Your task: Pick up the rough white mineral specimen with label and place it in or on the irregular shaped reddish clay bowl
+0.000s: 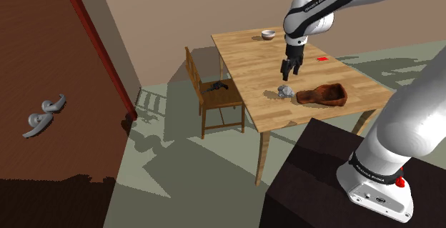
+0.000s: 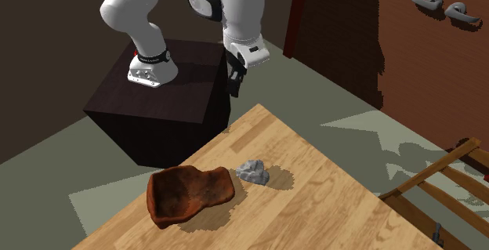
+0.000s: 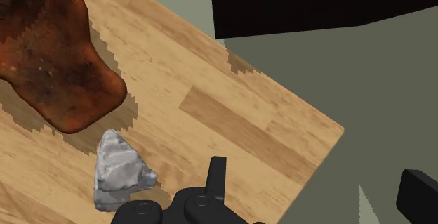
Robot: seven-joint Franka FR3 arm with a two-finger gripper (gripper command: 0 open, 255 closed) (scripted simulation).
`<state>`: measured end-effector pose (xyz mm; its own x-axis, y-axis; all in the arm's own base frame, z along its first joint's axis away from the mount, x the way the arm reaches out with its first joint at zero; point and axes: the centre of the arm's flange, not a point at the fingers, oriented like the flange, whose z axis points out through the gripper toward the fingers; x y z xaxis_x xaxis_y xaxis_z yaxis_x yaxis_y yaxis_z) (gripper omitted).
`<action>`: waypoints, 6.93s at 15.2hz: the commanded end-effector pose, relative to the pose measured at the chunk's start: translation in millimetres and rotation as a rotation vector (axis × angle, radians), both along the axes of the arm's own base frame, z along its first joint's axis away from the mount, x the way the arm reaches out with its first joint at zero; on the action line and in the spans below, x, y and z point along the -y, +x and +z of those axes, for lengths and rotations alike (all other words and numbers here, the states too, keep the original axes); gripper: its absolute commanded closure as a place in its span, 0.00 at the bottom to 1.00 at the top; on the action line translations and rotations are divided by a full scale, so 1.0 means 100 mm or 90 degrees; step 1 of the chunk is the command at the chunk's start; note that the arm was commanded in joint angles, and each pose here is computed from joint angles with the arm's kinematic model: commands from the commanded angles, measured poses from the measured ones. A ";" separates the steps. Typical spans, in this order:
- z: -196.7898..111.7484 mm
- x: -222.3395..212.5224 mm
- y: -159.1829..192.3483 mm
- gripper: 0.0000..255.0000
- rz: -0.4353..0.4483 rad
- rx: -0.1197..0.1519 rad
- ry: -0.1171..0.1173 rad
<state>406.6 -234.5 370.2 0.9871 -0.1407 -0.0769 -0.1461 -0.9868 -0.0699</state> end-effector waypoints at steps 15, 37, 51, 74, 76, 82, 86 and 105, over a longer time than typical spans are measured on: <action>-1.34 1.52 0.66 0.00 0.004 -0.023 0.002; -2.09 1.87 0.77 1.00 0.004 -0.029 0.003; -1.77 1.87 0.77 1.00 0.004 -0.029 0.003; -0.56 1.87 0.77 1.00 0.004 -0.029 0.003; -0.45 1.87 0.77 1.00 0.004 -0.029 0.003; -0.34 2.10 0.30 1.00 0.004 -0.029 0.003; -0.29 2.33 -0.17 1.00 0.004 -0.029 0.003; -0.70 2.85 -1.24 1.00 0.004 -0.029 0.003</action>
